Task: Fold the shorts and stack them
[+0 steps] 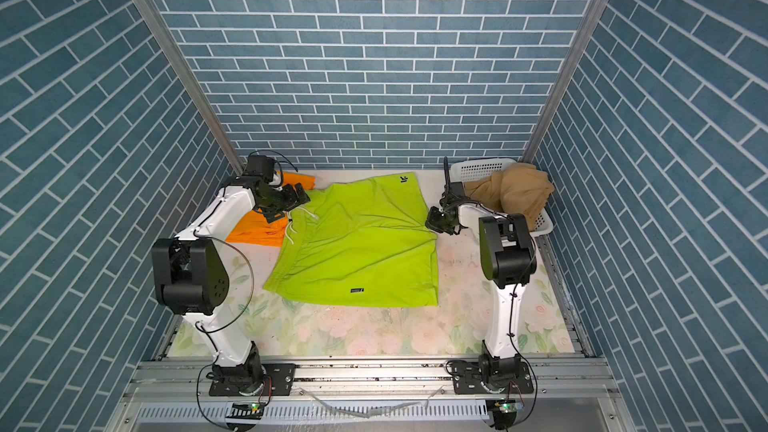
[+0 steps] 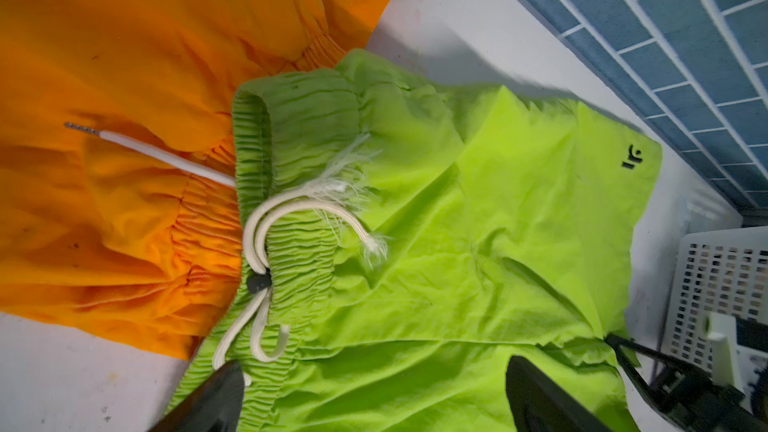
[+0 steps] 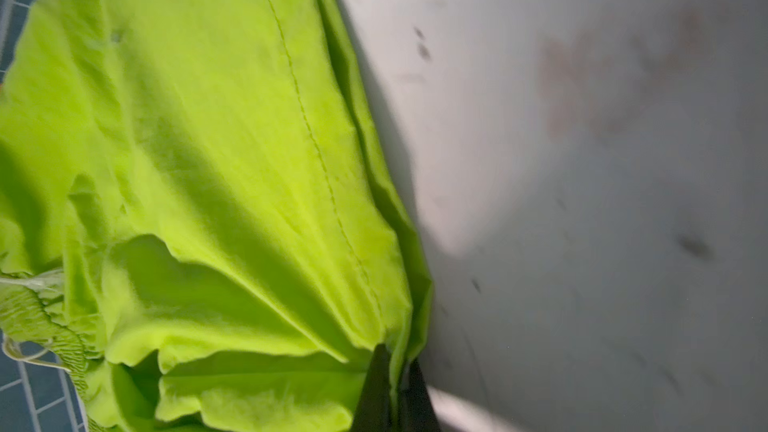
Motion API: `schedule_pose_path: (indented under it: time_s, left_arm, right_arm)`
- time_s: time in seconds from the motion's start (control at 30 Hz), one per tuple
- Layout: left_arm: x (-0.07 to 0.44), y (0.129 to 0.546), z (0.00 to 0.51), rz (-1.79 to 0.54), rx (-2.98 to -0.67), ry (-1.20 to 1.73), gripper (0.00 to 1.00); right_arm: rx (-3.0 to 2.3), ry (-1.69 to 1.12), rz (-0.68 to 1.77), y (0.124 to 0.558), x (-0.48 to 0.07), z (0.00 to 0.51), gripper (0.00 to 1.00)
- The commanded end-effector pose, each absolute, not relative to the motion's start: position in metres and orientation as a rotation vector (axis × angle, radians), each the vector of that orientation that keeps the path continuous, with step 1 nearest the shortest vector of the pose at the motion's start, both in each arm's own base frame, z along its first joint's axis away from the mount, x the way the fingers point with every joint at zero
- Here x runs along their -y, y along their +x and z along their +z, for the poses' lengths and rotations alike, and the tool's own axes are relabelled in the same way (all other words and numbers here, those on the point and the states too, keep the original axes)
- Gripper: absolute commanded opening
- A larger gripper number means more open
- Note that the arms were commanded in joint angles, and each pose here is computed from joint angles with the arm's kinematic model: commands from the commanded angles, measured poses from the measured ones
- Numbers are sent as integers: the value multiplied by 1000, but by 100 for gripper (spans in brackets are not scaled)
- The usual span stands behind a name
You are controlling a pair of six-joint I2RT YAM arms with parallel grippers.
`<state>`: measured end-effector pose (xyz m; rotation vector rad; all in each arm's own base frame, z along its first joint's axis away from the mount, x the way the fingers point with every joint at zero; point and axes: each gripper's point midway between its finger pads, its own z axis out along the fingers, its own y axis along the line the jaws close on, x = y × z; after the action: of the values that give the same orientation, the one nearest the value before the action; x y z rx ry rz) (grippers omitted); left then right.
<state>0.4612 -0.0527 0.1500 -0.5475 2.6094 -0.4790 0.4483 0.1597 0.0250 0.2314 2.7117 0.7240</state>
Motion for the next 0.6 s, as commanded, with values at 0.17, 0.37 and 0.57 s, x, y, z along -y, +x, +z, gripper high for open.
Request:
schedule_pose_path:
  time_s: [0.17, 0.37, 0.57]
  left_arm:
    - [49, 482, 150, -376, -2658, -394, 100]
    - [47, 514, 138, -309, -2679, -278, 99]
    - [50, 537, 117, -258, -2708, -180, 100]
  right_arm:
    - [-2704, 204, 563, 419, -126, 50, 16]
    - [-2593, 114, 552, 481, -136, 111, 54]
    - [-2511, 66, 588, 538, -146, 135, 74]
